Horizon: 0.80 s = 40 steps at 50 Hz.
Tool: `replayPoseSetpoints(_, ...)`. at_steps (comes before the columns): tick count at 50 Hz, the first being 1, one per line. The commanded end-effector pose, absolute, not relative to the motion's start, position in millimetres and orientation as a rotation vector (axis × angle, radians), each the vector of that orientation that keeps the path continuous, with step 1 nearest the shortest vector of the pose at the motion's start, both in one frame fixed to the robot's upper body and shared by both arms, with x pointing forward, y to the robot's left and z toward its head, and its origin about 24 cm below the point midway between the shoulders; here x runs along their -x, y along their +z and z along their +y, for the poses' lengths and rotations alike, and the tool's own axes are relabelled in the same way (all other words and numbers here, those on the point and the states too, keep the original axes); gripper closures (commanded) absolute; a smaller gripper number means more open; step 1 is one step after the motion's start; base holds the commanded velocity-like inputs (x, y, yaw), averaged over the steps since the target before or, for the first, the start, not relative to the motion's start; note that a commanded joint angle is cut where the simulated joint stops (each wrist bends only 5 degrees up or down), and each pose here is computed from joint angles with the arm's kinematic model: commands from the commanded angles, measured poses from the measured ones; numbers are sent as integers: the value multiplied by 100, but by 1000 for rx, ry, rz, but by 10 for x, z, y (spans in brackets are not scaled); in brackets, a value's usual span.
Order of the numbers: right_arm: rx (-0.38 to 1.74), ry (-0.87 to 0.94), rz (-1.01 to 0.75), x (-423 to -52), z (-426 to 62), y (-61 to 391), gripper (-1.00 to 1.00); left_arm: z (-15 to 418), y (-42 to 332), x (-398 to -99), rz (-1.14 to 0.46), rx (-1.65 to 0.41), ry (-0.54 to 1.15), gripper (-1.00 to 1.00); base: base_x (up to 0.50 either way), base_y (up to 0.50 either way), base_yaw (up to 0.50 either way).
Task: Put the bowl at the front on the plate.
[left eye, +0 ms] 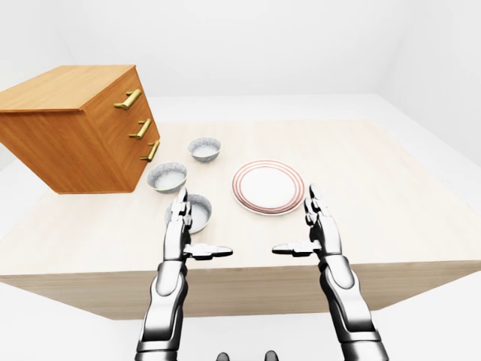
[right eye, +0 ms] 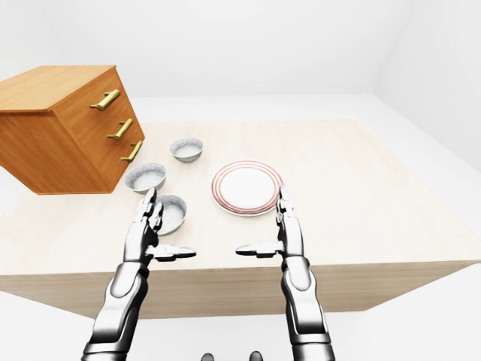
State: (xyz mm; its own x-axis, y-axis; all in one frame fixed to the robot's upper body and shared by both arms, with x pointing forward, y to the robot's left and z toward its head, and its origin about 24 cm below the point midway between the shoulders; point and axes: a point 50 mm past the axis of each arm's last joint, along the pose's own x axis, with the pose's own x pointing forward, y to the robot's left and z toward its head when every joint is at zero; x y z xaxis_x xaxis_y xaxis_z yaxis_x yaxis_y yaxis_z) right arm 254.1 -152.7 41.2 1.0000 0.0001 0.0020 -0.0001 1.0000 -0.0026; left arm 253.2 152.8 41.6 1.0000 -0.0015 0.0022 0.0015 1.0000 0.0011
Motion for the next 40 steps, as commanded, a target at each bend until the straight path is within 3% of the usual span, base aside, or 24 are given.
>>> replayPoseSetpoints(1, 15, 5, -8, -2538, -1574, 427, -100, 1594, 436, -2521, -12, 2, -2, -100, 0, 0, 0)
replayPoseSetpoints(17, 22, 5, -4, -2541, -1577, 426, -100, 1625, 515, -2483, -27, 29, 26, -100, 0, 0, 0)
replayPoseSetpoints(40, 0, 5, 1, -2547, -1590, 416, -100, 1945, 728, -2402, -86, 4, 387, -100, 0, 0, 0)
